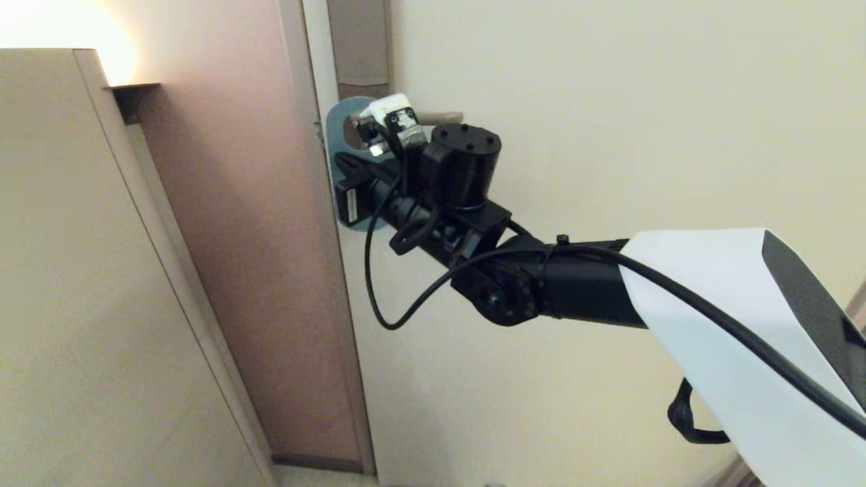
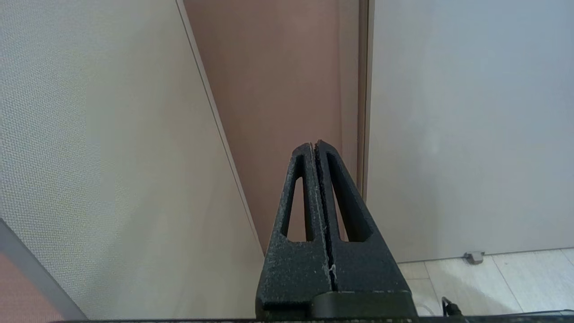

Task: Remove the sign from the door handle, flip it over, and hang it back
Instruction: Hang the sign back with the other side facing out

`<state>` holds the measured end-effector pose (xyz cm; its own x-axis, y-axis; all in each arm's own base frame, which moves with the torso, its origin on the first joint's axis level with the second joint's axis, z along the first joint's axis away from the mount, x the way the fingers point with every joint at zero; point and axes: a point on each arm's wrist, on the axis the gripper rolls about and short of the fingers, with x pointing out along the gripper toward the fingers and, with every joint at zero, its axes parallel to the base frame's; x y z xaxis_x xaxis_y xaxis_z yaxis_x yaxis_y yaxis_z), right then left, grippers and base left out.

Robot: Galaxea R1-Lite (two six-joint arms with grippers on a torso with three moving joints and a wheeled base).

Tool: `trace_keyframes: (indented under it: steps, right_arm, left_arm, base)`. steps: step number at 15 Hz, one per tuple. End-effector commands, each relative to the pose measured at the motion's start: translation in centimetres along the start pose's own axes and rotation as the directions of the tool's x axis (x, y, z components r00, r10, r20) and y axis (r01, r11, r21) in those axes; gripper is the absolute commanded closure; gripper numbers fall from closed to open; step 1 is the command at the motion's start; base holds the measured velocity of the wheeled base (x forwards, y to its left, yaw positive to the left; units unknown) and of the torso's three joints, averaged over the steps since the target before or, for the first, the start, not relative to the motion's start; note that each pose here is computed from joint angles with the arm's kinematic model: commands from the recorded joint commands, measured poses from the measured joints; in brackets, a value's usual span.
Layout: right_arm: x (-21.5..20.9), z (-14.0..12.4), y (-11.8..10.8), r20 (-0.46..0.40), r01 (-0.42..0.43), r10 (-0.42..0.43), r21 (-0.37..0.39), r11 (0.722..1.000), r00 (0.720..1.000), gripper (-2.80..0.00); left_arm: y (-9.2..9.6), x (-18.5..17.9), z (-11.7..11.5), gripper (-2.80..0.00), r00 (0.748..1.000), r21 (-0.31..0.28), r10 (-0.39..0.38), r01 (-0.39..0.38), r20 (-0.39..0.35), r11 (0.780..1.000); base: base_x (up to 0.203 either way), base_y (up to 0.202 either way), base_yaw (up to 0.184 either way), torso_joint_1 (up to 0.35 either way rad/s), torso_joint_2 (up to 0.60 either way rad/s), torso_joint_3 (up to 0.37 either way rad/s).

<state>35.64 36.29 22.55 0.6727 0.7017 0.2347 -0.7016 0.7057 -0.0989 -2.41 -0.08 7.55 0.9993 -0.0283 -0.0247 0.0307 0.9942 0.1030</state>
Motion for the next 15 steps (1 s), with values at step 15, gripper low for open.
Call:
trace_keyframes:
  steps: [15]
  right_arm:
    - [-0.5,1.1,-0.6,0.041,0.157,-0.155,-0.033,0.987,0.987,0.0]
  left_arm:
    - [0.0,0.0,0.0,0.0,1.0,0.0,0.0,0.0,-0.003,1.0]
  base:
    - [0.0,0.0,0.0,0.0,0.0,0.0]
